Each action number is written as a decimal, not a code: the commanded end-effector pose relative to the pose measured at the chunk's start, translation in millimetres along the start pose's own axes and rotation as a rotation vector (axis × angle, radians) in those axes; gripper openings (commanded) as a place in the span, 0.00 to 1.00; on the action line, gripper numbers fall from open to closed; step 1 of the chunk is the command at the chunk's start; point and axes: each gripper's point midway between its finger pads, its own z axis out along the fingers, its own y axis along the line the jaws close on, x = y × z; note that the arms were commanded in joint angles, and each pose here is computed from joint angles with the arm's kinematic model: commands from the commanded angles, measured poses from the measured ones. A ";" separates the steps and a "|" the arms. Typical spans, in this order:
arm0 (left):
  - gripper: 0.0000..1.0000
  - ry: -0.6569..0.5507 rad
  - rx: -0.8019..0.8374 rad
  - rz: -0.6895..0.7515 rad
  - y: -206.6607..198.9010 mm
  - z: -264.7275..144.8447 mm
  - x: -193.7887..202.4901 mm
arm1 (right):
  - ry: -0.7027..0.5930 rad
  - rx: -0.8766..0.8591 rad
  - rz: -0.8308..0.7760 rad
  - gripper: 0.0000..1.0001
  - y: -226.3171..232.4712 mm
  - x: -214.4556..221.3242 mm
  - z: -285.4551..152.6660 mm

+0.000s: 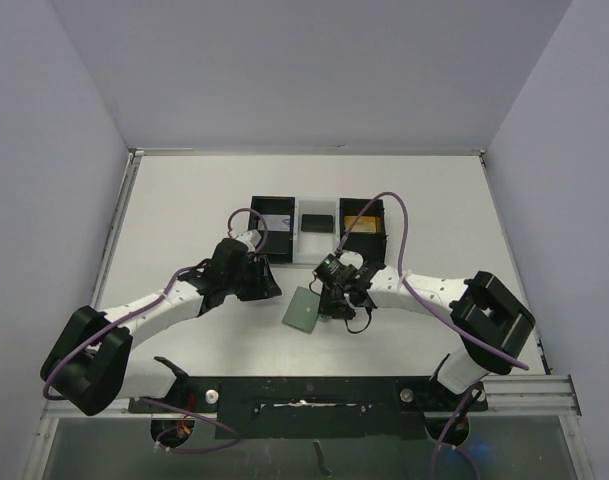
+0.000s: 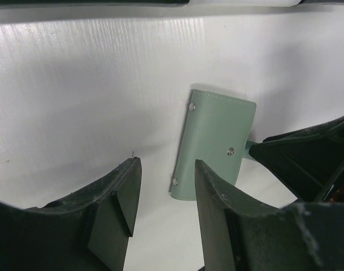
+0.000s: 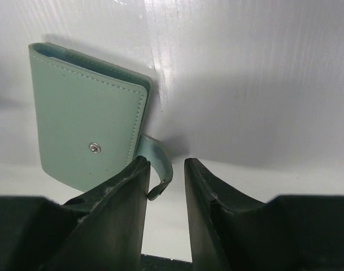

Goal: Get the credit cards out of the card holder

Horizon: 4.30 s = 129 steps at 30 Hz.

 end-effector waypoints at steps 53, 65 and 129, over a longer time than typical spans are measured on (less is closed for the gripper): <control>0.54 -0.206 0.189 -0.105 -35.5 -26.1 -30.7 | -0.080 -0.834 -0.225 0.01 83.9 -48.6 -96.4; 0.48 -0.048 0.281 -0.074 -54.2 -2.2 -3.0 | -0.001 -0.580 0.012 0.04 -8.0 -32.6 -17.8; 0.32 0.390 0.436 0.044 -107.5 50.2 72.6 | -0.227 -0.329 0.189 0.51 -49.4 -68.1 -50.8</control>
